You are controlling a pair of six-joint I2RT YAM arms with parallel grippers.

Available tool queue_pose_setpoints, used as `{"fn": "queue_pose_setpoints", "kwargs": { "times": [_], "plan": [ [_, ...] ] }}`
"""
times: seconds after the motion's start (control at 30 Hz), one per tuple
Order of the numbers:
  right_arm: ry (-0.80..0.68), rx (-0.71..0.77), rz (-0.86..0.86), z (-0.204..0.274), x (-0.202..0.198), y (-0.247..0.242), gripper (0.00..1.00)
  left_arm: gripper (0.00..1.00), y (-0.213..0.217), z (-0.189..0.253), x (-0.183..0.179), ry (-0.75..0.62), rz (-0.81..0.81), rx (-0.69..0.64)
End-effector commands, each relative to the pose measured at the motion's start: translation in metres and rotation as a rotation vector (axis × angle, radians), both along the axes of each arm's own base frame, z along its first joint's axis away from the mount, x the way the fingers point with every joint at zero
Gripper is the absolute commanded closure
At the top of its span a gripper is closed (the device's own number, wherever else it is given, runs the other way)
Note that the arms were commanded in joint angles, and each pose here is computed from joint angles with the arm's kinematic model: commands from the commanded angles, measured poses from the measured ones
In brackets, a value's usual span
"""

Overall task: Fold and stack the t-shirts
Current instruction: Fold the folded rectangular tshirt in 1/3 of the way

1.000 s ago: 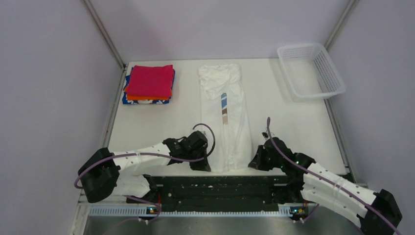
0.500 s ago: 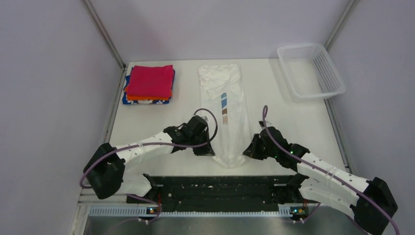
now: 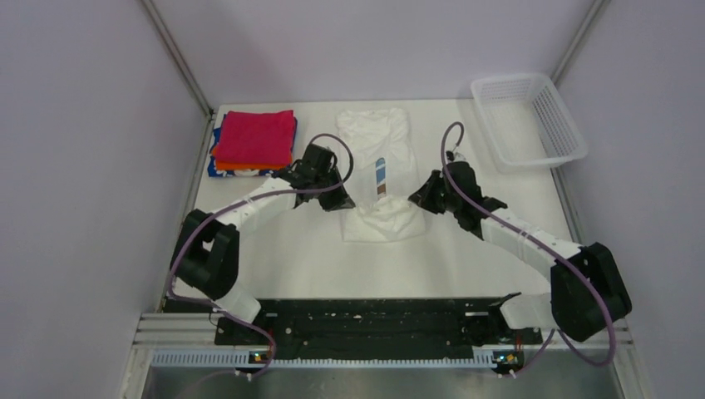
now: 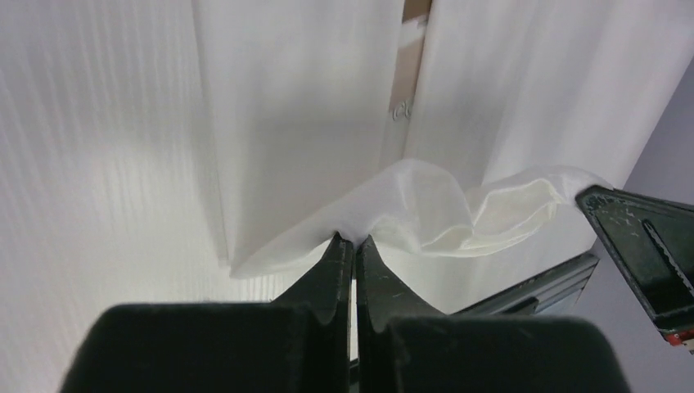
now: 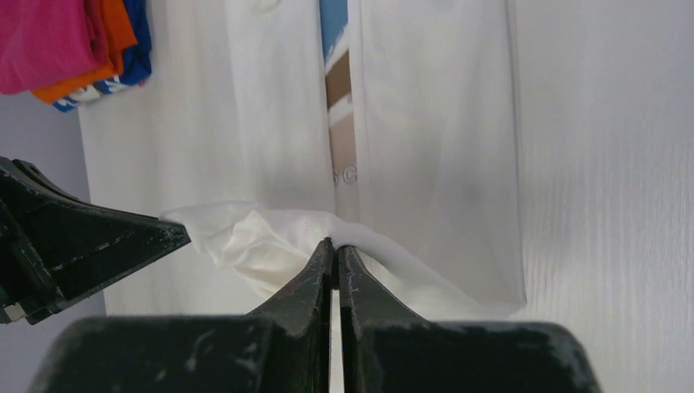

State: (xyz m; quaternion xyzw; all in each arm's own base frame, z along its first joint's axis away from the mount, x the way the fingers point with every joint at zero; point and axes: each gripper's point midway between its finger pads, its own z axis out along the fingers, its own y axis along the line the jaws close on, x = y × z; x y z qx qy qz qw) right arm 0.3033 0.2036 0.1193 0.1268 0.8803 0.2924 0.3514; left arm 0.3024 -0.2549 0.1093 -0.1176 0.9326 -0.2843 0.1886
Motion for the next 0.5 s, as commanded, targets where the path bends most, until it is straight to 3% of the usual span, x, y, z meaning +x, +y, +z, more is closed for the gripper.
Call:
{"fn": "queue_pose_setpoints", "kwargs": {
  "times": [0.0,0.23,0.47],
  "plan": [
    [-0.151,0.048,-0.023,0.039,0.059,0.004,1.00,1.00,0.006,0.018,0.050,-0.053,0.012,-0.016],
    [-0.167,0.021,-0.019,0.032,0.112,0.005,1.00,1.00,0.020,0.017,0.108,-0.074,0.048,-0.005],
    [-0.174,0.019,-0.009,0.022,0.149,0.003,1.00,1.00,0.024,0.006,0.141,-0.061,0.036,-0.020]
  ]
}}
